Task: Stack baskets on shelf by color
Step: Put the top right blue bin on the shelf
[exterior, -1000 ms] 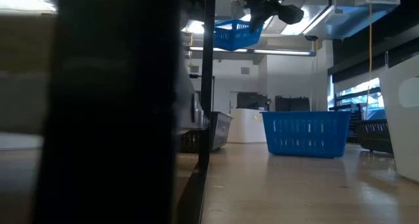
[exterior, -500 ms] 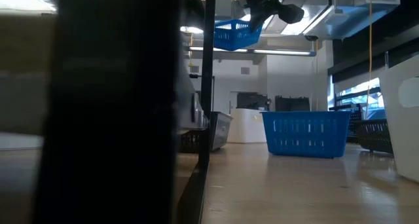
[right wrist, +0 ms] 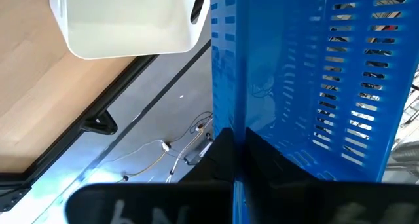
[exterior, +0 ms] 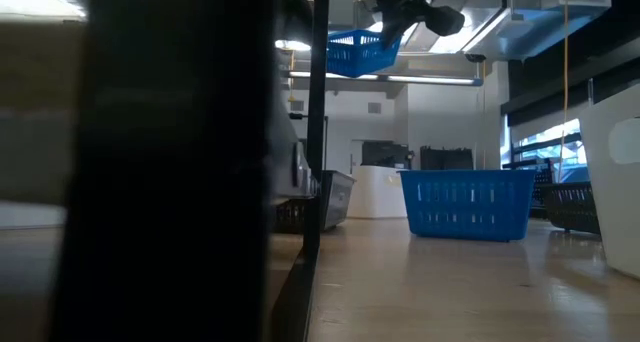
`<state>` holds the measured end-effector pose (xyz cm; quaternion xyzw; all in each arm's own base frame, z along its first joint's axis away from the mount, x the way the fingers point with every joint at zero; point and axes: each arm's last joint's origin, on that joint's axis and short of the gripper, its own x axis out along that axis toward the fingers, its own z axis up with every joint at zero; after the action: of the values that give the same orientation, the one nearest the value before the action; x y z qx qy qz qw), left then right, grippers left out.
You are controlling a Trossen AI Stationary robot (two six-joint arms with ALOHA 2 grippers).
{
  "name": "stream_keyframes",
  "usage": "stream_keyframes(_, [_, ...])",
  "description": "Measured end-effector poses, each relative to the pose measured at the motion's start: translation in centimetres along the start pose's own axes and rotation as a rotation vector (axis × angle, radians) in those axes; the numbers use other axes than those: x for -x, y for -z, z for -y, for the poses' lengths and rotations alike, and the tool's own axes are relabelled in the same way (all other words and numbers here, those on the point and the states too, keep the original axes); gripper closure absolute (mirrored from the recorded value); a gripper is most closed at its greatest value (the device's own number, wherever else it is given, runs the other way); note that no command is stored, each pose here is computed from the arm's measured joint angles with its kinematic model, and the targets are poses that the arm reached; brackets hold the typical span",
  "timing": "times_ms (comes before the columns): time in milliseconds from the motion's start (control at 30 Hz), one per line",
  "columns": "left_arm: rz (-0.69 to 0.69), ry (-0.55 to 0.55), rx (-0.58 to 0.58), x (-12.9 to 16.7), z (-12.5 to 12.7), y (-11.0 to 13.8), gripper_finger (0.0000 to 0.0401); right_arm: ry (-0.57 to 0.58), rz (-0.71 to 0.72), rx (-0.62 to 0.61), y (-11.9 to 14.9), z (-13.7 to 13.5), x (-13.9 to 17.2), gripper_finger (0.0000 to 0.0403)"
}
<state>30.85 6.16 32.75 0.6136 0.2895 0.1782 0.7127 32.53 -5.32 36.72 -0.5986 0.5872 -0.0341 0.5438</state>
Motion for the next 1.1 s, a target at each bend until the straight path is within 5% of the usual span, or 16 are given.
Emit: stream_keyframes(1100, [0.030, 0.027, 0.014, -0.5, 0.0, 0.9, 0.0329, -0.008, 0.027, 0.001, -0.1, 0.0, 0.0, 0.0400])
